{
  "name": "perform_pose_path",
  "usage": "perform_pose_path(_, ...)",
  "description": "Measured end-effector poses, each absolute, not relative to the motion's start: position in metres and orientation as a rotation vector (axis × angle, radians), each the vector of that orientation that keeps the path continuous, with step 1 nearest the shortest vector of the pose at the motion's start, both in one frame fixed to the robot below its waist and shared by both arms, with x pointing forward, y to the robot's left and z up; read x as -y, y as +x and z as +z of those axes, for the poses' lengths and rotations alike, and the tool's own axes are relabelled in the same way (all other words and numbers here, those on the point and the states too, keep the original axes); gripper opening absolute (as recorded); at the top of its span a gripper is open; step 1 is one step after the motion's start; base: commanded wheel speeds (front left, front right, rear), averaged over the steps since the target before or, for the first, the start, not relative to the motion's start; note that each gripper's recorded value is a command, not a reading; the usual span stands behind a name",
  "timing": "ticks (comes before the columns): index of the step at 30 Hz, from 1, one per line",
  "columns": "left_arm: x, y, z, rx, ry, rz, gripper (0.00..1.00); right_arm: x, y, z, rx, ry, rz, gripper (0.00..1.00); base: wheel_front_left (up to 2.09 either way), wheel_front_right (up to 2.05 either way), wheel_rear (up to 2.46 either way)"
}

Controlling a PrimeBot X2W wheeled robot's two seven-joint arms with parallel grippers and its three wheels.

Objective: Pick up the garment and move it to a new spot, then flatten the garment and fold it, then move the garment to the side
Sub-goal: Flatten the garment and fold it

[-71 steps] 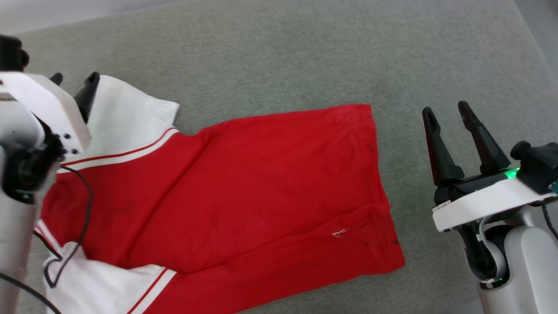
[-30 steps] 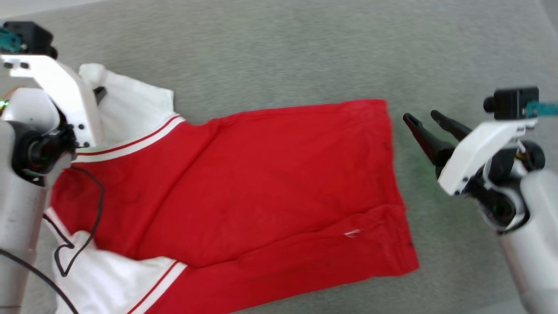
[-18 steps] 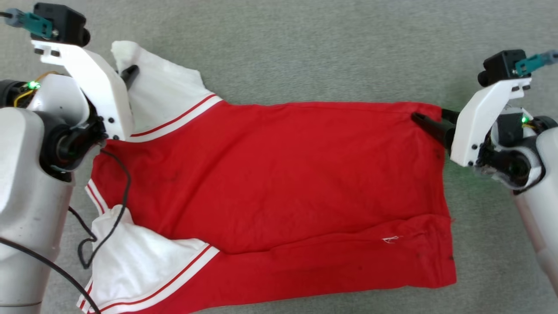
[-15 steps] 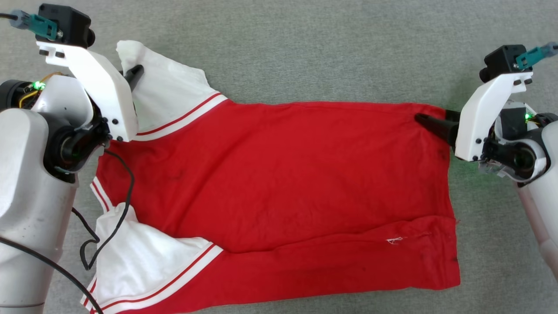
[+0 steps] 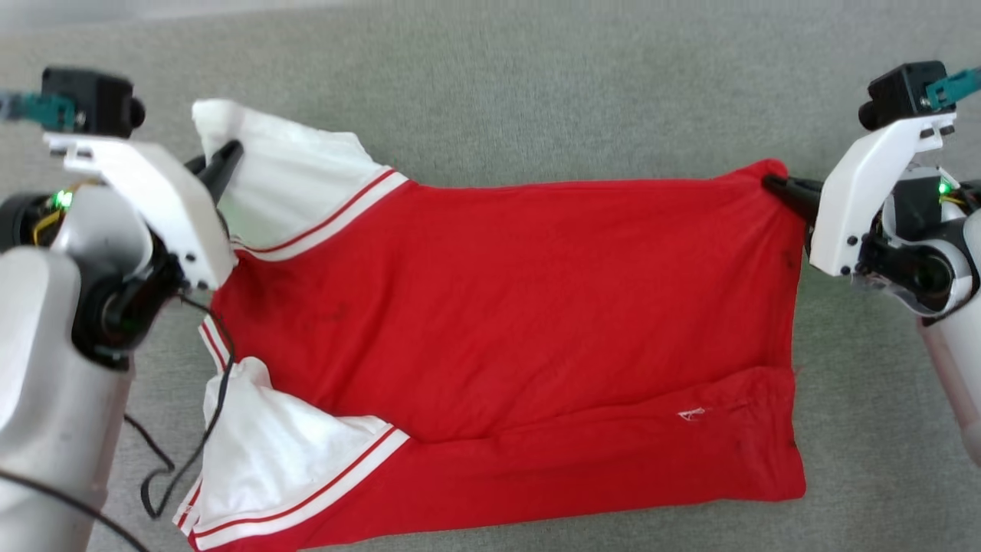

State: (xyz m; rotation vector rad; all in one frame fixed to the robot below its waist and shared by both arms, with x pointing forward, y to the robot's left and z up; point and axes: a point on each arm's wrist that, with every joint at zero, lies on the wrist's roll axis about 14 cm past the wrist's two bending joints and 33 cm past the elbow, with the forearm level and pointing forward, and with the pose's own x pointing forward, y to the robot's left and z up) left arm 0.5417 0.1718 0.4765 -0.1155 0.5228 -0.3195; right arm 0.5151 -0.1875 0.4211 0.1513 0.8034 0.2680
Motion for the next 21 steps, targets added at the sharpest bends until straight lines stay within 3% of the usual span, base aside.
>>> perform_pose_path(9, -0.2, 0.476, 0.476, -0.472, -0.2, -0.201, 0.0, 0.192, 0.473, 0.44, -0.744, 0.127, 0.288, 0.0, 0.0, 0.0, 0.0)
perform_pose_path(21, -0.205, 0.356, 0.411, -0.682, -0.328, -0.08, 0.0, 0.185, 0.391, 0.4, -0.788, 0.216, 0.262, 0.0, 0.0, 0.0, 0.0)
